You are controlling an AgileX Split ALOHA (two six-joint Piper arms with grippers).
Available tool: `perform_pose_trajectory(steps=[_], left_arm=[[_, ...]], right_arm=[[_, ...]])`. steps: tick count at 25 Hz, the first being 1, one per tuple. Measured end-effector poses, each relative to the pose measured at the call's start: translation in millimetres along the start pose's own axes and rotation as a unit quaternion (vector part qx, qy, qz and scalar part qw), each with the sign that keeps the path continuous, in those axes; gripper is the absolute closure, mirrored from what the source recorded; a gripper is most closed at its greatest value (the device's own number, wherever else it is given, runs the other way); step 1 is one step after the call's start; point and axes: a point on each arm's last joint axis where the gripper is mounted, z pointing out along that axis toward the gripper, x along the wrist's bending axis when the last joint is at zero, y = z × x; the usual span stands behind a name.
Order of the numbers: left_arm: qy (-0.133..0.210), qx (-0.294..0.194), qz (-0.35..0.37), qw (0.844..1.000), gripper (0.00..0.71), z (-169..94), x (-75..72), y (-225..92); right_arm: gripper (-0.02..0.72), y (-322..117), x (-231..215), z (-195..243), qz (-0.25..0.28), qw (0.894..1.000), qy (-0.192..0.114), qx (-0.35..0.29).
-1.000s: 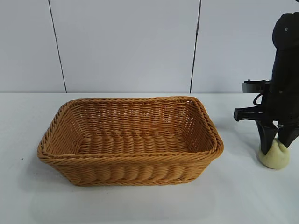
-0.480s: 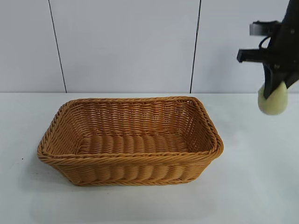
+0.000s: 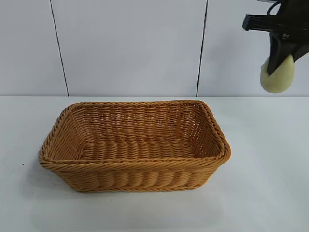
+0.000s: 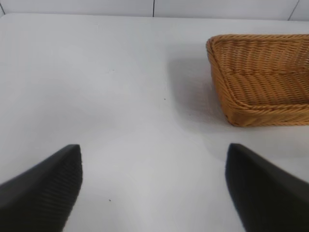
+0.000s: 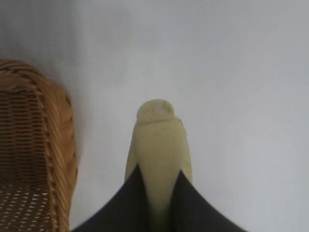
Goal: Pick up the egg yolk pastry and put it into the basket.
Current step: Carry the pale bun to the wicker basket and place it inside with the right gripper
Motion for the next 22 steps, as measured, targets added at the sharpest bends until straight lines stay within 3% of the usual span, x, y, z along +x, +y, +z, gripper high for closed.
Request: perform_pose_trajectory(steps=[7, 14, 22], left_arm=[[0.000, 0.000, 0.000, 1.000, 0.105, 0, 0.0, 0], [0.000, 0.000, 0.000, 1.000, 0.105, 0, 0.0, 0], [0.000, 0.000, 0.000, 1.000, 0.105, 0, 0.0, 0]], right_arm=[[0.683, -19, 85, 1, -0.097, 0.995, 0.035, -0.012], [0.685, -47, 153, 0, -0.161, 0.984, 0.067, -0.026], [0.685, -62, 202, 10, -0.172, 0.976, 0.109, -0.071]])
